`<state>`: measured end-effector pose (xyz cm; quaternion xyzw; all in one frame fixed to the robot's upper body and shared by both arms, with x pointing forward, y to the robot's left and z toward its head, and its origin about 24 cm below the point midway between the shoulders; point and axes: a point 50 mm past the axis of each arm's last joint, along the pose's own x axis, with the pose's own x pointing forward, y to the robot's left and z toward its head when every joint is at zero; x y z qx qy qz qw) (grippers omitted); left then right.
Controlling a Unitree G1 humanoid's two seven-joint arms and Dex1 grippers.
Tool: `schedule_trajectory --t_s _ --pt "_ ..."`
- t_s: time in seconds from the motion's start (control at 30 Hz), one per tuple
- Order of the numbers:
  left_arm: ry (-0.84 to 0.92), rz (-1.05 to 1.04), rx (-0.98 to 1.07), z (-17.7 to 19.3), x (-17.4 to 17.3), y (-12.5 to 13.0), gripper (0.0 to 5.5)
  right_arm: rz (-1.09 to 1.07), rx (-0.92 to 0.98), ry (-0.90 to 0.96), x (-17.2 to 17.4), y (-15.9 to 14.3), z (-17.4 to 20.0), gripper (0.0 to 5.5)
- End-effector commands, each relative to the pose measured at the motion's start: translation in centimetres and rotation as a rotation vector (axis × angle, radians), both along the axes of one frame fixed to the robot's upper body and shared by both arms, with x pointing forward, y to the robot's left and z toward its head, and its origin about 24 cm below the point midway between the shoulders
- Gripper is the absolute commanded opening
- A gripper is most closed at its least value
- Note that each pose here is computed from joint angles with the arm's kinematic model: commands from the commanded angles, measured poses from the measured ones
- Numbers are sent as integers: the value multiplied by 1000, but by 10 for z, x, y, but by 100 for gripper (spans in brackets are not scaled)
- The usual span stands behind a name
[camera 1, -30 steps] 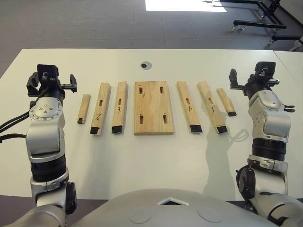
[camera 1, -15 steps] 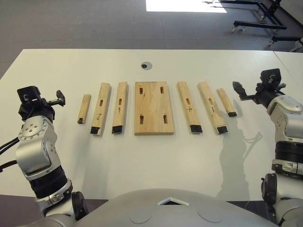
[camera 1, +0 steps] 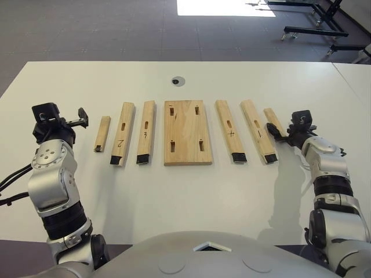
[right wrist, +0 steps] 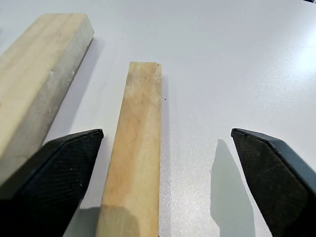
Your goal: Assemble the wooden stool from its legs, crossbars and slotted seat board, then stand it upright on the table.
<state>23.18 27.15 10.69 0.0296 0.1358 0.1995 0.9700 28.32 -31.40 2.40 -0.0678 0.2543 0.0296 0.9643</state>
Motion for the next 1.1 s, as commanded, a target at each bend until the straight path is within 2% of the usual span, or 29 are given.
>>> schedule_trajectory --t_s 0.03,0.23,0.37,0.57,0.8,0.9,0.97,1.03,1.1 --pt "-8 -2 15 4 3 0 504 8 37 145 -11 3 -20 415" --pt "-6 -6 12 3 3 -3 504 69 125 190 -12 15 -14 312" --pt "-8 -10 10 2 4 -5 504 86 104 205 -15 22 -15 235" --pt "-9 -7 9 3 4 -5 504 39 34 196 -17 16 -22 128" --pt "-13 -27 -4 6 8 -5 504 -28 38 131 -9 5 -15 128" --pt "-64 -165 -134 16 12 -8 504 -46 55 -23 13 -7 28 128" --pt "-141 -261 -257 33 14 -4 504 -14 67 -184 35 -7 77 128" --pt "-250 -350 -431 54 21 0 504 57 66 -339 54 5 127 128" --pt "-337 -482 -606 76 31 -8 504 134 81 -469 67 23 170 128"
